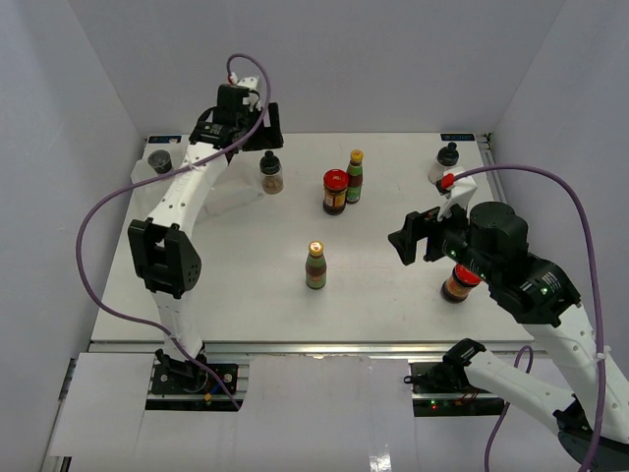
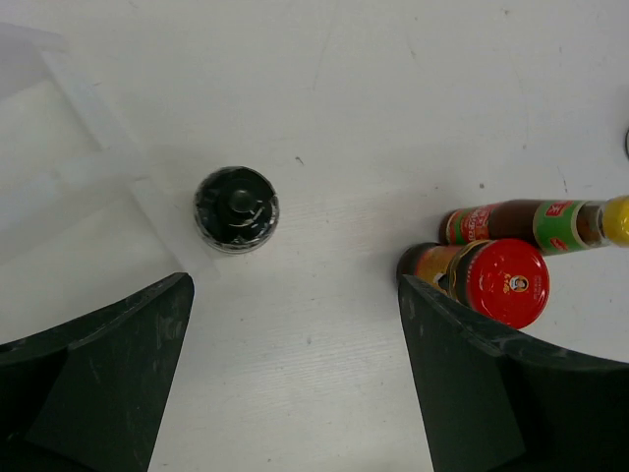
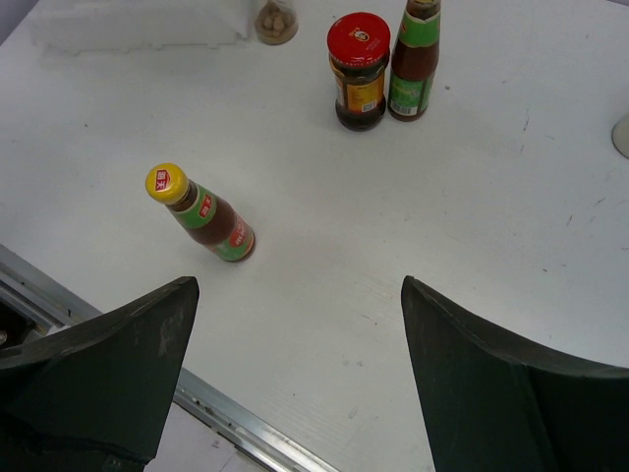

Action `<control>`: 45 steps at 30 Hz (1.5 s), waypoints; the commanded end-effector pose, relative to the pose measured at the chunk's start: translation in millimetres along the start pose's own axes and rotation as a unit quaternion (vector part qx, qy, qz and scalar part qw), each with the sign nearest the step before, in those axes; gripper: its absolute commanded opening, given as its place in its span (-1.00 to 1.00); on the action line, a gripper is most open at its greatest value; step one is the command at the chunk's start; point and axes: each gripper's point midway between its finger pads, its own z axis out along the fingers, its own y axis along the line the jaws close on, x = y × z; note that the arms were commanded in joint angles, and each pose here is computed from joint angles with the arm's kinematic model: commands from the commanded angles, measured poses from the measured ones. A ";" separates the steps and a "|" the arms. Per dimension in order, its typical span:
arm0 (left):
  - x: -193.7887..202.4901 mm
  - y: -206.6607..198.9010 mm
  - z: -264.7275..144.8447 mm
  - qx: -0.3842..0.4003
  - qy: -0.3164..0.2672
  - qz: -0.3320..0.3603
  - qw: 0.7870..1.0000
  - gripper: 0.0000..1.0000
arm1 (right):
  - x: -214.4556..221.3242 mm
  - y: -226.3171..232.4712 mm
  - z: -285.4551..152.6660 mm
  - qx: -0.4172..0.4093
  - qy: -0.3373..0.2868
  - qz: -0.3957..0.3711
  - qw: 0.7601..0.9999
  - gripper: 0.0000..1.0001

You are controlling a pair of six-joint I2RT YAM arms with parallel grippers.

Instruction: Organize the condiment bottles

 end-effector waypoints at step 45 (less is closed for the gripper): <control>71.1 18.0 117.7 -0.052 0.059 0.078 0.994 0.84 | -9.2 -14.9 -0.5 0.037 -0.018 -0.032 0.999 0.81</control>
